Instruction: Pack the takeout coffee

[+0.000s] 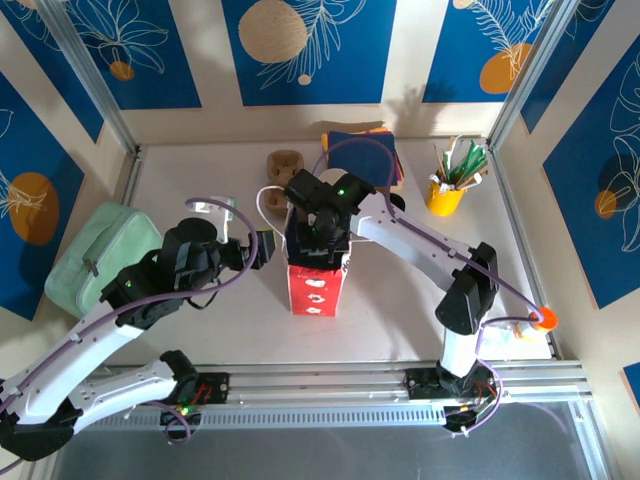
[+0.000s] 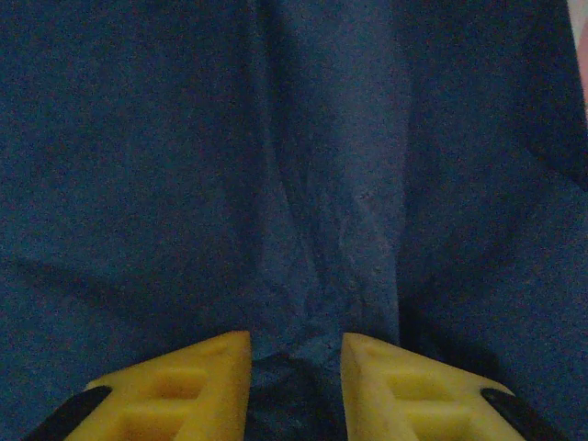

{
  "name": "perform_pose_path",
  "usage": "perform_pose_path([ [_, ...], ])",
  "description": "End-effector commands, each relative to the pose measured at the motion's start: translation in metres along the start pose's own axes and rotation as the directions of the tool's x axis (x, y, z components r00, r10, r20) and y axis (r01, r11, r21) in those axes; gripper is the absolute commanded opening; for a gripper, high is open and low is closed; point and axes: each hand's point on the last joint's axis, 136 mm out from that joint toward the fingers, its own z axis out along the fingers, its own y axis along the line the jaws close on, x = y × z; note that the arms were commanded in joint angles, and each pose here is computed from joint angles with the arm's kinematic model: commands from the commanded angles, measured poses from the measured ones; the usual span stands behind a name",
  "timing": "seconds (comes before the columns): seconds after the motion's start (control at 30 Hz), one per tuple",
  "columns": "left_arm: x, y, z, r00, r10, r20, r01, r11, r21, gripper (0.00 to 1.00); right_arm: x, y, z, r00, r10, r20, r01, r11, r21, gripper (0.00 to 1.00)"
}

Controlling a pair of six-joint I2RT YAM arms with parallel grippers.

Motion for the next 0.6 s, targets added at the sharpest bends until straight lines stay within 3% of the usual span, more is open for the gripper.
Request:
perform_pose_path([
  [0.0,-0.004,0.002,-0.001,1.000,-0.010,0.010,0.010,1.000,-0.006,1.00,-0.004,-0.004,-0.002,1.000,-0.007,-0.003,0.007,0.999,0.040,0.33],
  [0.2,-0.007,0.004,-0.004,1.000,-0.007,0.019,0.008,1.000,-0.013,1.00,-0.016,0.008,-0.028,0.998,-0.024,0.059,0.025,1.000,-0.014,0.33],
  [0.57,-0.020,0.017,-0.007,0.998,0.038,0.049,-0.033,0.994,-0.107,0.99,-0.036,0.015,-0.112,0.964,-0.071,0.258,0.110,0.984,-0.142,0.38],
])
